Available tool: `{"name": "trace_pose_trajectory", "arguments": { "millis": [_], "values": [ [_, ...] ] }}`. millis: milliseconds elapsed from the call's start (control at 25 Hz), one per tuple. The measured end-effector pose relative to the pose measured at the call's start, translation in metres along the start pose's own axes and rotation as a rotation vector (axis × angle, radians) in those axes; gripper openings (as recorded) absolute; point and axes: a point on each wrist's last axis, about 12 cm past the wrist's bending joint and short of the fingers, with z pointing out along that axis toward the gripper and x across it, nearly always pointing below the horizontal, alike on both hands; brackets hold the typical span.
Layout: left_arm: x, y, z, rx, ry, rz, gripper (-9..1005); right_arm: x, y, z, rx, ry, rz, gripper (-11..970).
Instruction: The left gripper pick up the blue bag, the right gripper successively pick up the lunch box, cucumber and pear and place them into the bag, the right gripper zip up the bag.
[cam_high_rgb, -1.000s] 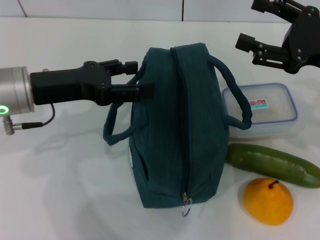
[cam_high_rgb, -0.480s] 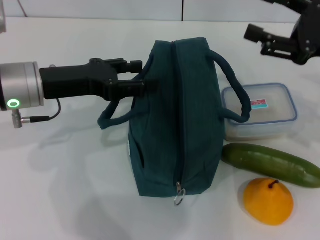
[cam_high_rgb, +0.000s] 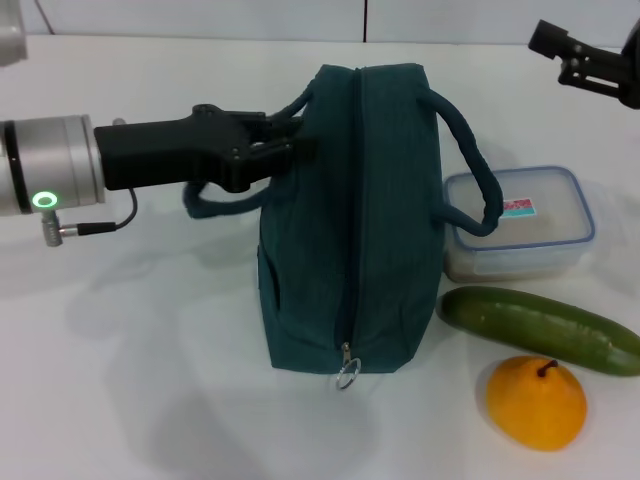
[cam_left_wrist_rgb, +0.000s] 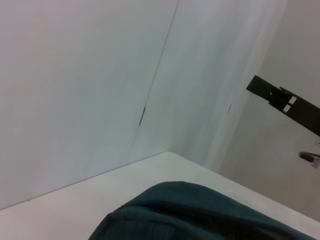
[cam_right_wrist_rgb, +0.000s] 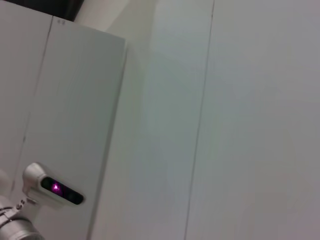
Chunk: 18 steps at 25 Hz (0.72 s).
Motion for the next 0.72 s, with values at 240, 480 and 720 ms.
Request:
{"name": "trace_pose_trajectory", "arguments": {
  "millis": [240,480,720],
  "values": [
    [0.003,0.008,0.004,-0.062,-0.013,-0.002,286,0.007,0.002,-0.007,0.04,0.002,-0.002,854],
    [0.004,0.009,0.005,-0.06,-0.013,0.012,88,0.025,0.018,-0.017,0.129,-0.031,0.096,854],
    [0.005,0.004,0.002,-0.031,-0.027,0.053,35,0.054,0.031,-0.04,0.325,-0.113,0.341,853]
  ]
}}
